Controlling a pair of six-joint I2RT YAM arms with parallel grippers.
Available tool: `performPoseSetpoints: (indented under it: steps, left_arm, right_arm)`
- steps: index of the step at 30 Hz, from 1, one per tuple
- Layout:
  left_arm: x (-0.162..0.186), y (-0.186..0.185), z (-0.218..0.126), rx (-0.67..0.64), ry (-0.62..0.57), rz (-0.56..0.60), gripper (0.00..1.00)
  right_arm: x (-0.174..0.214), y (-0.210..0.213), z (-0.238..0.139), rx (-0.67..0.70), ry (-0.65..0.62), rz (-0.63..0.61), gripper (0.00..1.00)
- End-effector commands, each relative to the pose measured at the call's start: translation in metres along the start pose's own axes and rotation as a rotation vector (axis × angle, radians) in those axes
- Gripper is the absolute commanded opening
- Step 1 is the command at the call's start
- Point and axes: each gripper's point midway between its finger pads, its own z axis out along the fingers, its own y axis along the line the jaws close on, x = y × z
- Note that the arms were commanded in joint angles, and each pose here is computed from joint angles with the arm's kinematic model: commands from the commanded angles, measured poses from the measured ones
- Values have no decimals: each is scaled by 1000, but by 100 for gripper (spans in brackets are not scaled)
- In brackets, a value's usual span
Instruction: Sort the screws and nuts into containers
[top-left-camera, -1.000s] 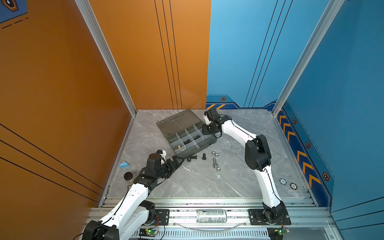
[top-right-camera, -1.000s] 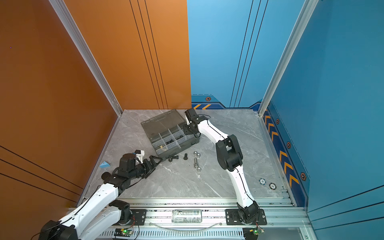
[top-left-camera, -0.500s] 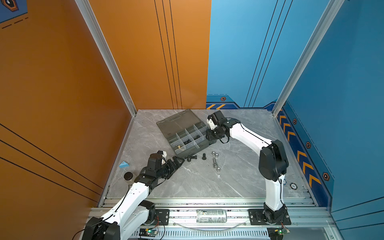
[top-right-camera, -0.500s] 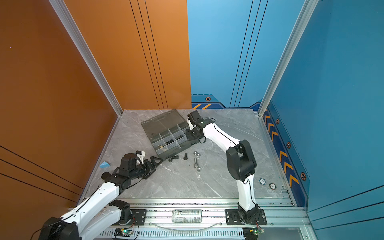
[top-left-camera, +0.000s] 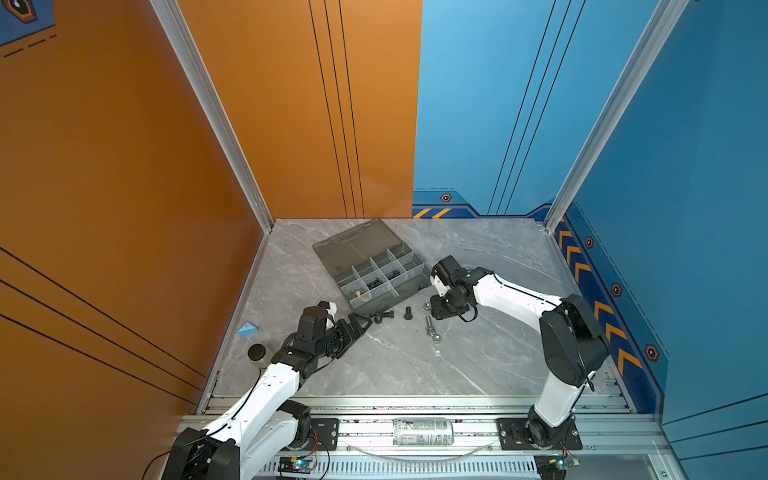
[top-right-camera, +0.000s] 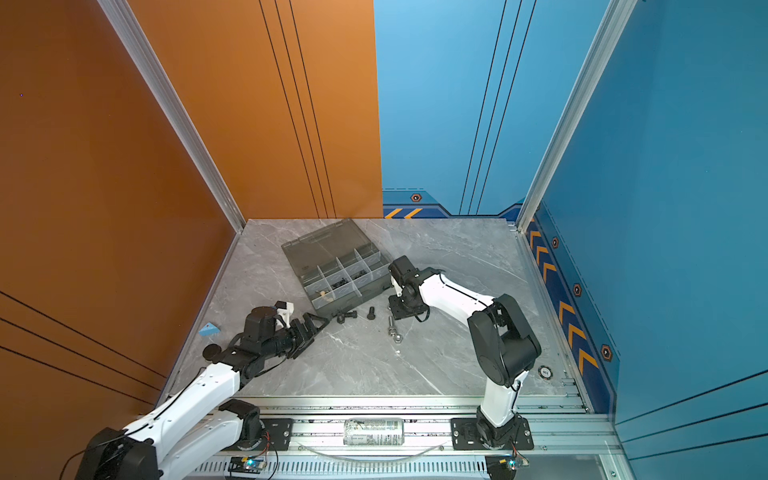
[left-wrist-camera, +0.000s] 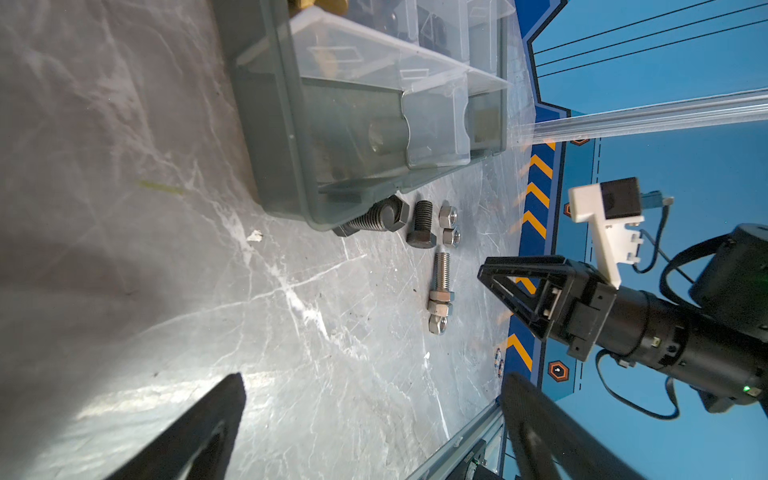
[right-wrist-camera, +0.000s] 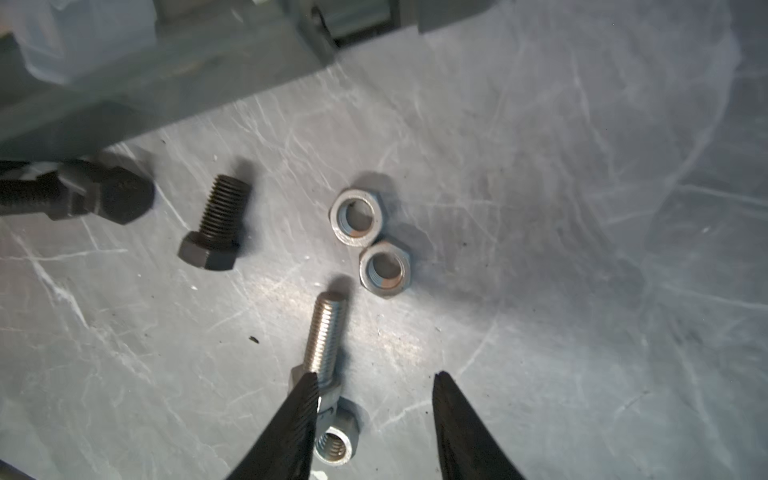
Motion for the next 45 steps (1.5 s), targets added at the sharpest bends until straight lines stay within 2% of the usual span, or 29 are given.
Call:
performPoseSetpoints:
  steps: [1, 9, 15, 25, 34, 45]
  left_arm:
    - [0, -6, 1, 20, 3, 23, 98]
    - [-10, -16, 2, 26, -16, 49, 98]
    - [-16, -19, 6, 19, -26, 46, 98]
    - [-17, -19, 1, 7, -41, 48, 98]
    - [-25, -13, 4, -7, -39, 38, 98]
    - [-28, -11, 16, 0, -27, 27, 98]
  right_arm:
    - [-12, 3, -4, -2, -57, 4, 48]
    - [-15, -1, 11, 21, -42, 23, 48]
    - [-14, -4, 27, 19, -51, 127, 48]
    - [-12, -2, 51, -7, -26, 152, 47]
    - [-9, -4, 54, 4, -12, 157, 47]
    - [-1, -12, 59, 41, 32, 140, 40]
